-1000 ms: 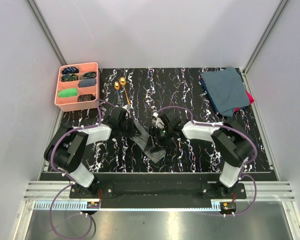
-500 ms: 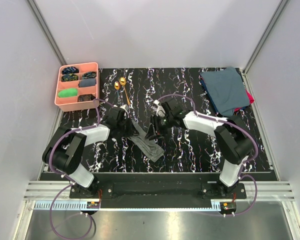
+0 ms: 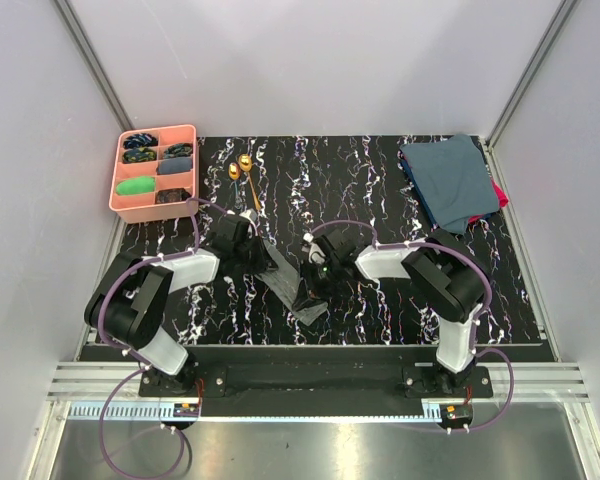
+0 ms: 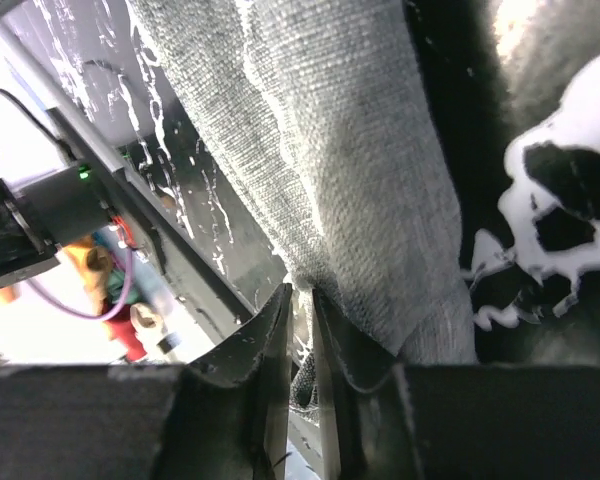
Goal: Fold the napkin into a case and place the utensils inside
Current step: Stuff the top corner of the smaller-rectangle-folded napkin into the folded napkin.
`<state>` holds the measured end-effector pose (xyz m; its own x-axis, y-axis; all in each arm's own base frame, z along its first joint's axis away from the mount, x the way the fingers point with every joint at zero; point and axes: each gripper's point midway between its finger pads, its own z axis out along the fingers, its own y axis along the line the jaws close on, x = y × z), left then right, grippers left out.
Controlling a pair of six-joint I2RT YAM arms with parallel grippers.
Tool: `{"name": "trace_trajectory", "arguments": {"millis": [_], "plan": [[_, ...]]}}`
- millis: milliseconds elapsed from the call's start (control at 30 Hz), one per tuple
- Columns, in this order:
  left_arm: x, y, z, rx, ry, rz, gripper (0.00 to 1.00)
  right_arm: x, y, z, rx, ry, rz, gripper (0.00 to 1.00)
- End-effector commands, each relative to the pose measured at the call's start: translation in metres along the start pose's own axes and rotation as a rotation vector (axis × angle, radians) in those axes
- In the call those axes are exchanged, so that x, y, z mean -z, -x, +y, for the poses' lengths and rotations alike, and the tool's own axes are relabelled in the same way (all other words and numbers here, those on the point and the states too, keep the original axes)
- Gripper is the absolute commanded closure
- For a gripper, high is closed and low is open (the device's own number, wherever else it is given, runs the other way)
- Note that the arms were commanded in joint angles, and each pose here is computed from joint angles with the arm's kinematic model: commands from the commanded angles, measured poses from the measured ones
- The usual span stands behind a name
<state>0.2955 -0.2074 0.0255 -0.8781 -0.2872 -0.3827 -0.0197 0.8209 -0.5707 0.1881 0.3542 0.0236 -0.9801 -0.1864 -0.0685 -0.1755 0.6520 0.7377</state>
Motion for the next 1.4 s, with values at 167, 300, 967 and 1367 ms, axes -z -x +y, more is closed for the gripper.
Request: {"name": "trace_trajectory", "arguments": {"millis": [167,300,967,1367], "plan": [[0.035,0.031,-0.041,-0.064,-0.112,-0.083,0.82,-0.013,-0.001,-0.041,-0.048,-0.079,-0.052,0.8],[0.044,0.024,-0.056,-0.044,-0.17,-0.07,0.83,-0.006,-0.001,-0.045,-0.111,-0.086,-0.123,0.81],[-0.018,0.002,-0.065,-0.154,-0.107,0.03,0.94,0.09,0.055,-0.014,0.109,-0.126,-0.442,0.61],[0.039,0.084,-0.067,-0.107,-0.059,-0.15,0.46,0.092,0.136,0.026,0.249,-0.133,-0.456,0.49]]}}
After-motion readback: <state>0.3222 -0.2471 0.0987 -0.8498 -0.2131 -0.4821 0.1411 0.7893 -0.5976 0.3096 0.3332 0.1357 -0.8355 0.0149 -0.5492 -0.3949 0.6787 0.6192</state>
